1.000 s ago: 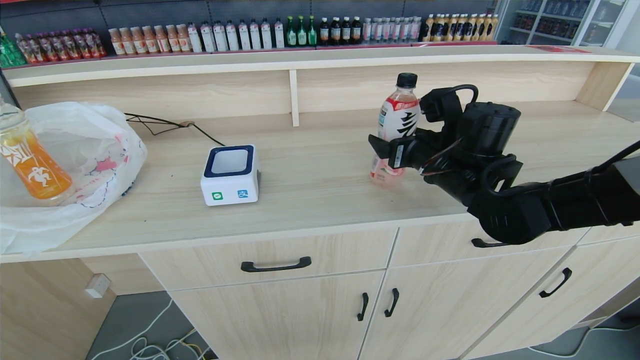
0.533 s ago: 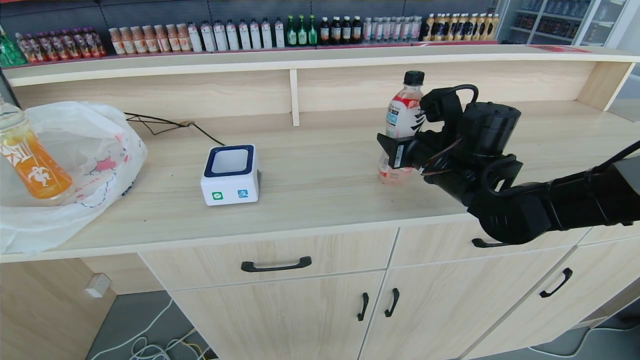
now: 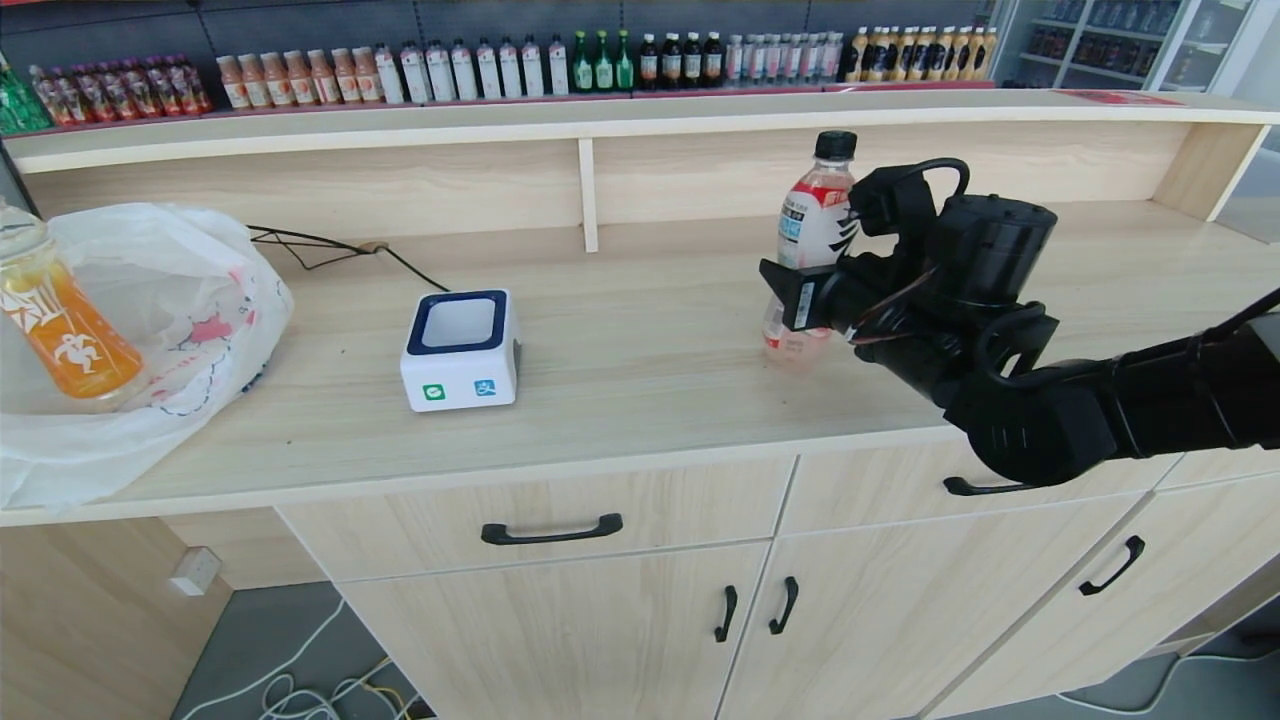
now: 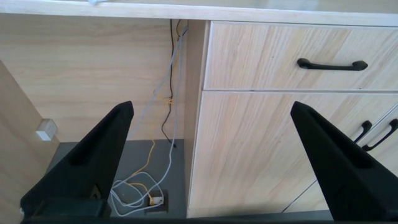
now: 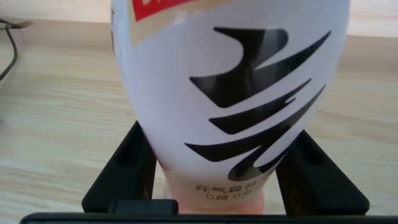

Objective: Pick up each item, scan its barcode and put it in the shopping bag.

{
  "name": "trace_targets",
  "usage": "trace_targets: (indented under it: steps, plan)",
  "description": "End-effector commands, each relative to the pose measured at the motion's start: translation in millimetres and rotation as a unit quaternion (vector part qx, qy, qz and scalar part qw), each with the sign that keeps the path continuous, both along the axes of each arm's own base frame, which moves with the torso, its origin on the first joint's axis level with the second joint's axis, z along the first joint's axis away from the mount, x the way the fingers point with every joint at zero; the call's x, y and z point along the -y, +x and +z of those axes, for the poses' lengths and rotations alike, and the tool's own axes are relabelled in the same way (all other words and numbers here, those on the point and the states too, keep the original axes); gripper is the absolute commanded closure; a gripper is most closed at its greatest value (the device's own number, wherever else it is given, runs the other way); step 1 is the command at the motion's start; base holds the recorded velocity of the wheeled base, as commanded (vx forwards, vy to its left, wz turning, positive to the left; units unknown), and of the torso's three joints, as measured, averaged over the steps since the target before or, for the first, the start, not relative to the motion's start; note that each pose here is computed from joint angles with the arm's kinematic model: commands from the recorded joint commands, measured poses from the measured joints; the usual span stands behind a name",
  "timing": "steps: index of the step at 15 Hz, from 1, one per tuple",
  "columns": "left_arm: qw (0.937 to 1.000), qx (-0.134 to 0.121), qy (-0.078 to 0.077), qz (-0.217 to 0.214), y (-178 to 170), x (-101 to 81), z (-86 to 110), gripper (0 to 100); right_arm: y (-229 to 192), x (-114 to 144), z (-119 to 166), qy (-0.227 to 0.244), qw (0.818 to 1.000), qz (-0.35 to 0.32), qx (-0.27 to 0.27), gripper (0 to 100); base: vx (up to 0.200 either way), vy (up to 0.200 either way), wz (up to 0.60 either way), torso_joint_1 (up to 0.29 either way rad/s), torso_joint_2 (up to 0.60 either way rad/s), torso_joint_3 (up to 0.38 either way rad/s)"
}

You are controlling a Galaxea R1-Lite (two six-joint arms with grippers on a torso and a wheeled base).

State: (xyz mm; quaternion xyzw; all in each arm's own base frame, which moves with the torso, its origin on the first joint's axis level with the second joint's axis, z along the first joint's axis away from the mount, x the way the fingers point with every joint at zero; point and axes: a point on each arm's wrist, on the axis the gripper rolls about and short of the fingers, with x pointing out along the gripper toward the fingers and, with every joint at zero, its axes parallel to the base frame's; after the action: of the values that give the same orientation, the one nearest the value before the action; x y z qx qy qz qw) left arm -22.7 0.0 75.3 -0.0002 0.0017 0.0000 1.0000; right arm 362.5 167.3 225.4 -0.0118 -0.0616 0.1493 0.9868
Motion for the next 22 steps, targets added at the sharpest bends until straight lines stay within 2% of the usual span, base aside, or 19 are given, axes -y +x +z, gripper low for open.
trace_targets:
  steps: [1, 9, 17, 22]
  plan:
    - [1.0000, 0.000, 0.000, 0.000, 0.0, 0.0, 0.0, 0, -5.2, 2.4, 8.2, 0.003, 1.000, -0.001, 0.010, 100, 0.000, 0.000, 0.00, 0.000, 0.00, 0.000]
    - [1.0000, 0.000, -0.001, 0.000, 0.0, 0.0, 0.0, 0, -49.1, 10.8, 29.4, -0.016, 0.999, 0.008, 0.029, 100, 0.000, 0.000, 0.00, 0.000, 0.00, 0.000]
    - [1.0000, 0.000, -0.001, 0.000, 0.0, 0.0, 0.0, 0, -115.0, 21.9, 28.0, -0.028, 0.999, 0.021, 0.019, 100, 0.000, 0.000, 0.00, 0.000, 0.00, 0.000]
    - [1.0000, 0.000, 0.000, 0.000, 0.0, 0.0, 0.0, 0, -148.5, 39.5, 20.4, -0.032, 0.999, 0.026, 0.009, 100, 0.000, 0.000, 0.00, 0.000, 0.00, 0.000]
